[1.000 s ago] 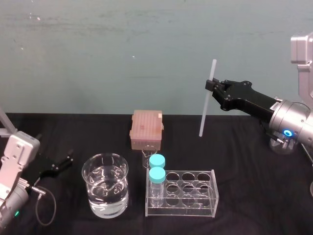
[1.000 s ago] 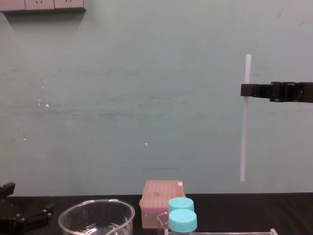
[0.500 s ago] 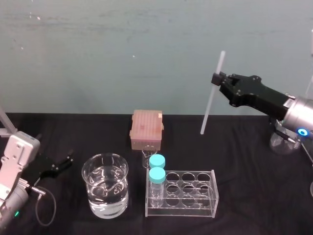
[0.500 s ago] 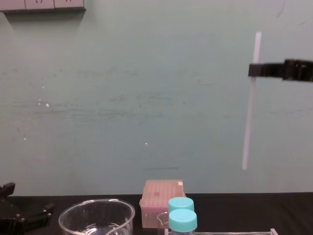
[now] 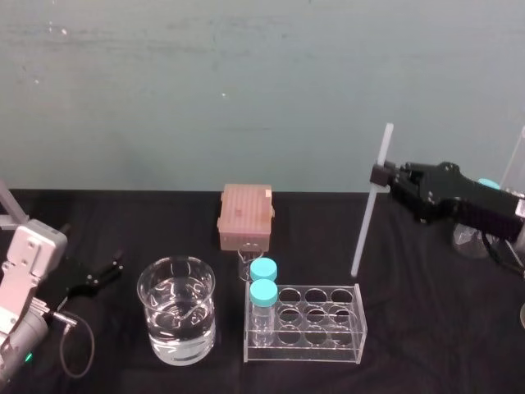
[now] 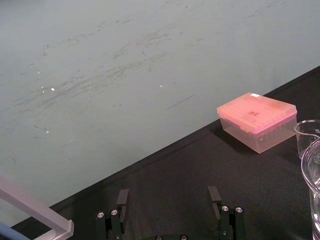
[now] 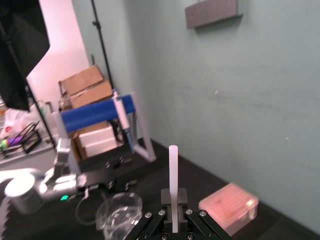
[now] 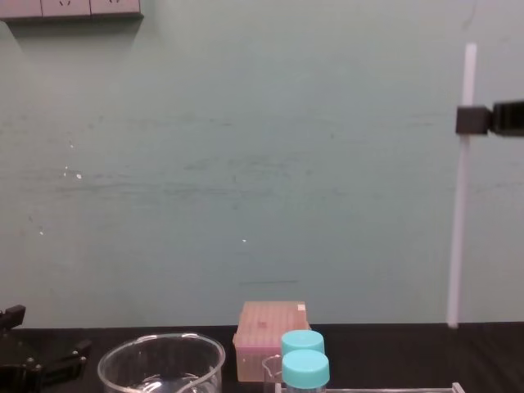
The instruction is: Pick up the stirring rod with one hand, then place it down.
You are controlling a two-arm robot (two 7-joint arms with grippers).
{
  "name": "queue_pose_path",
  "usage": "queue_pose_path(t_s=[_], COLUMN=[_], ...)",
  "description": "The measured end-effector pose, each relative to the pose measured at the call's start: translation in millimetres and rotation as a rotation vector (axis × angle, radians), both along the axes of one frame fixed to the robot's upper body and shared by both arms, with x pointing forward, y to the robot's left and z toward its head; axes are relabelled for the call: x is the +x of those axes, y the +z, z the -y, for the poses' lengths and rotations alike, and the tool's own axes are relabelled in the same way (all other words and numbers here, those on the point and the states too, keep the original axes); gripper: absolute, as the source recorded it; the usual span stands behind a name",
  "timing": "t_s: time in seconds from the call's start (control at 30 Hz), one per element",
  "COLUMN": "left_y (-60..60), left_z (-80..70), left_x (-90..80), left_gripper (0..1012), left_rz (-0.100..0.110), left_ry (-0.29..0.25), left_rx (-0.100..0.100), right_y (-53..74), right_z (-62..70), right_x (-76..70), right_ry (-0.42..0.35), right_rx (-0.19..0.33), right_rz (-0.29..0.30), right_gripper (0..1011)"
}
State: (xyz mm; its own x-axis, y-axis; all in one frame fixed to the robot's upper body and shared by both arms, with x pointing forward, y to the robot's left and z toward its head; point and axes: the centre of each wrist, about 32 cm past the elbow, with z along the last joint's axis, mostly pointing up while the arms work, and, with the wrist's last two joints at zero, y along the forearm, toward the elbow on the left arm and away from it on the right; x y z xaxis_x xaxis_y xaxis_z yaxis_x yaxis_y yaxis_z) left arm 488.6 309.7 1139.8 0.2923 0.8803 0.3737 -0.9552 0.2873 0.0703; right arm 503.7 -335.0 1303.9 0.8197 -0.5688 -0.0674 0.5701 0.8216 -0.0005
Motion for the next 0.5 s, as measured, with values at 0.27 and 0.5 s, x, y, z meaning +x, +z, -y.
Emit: queue_pose_path(t_s=[0.27,0.5], left_y=[0.0,0.0], left_z=[0.0,0.0], left_x=[0.0,0.0], left_gripper=[1005,1005], left_rz=[0.000,0.000], left_ry=[0.000,0.000], left_rx=[0.000,0.000], right_y=[-12.0,-23.0], right_z=[5.2,5.4], right_x=[-3.6,-0.7], right_ry=[0.044,0.063], right_rx=[-0.026,-0.036], right_rz=[-0.029,-0.035], right_gripper=[61,61])
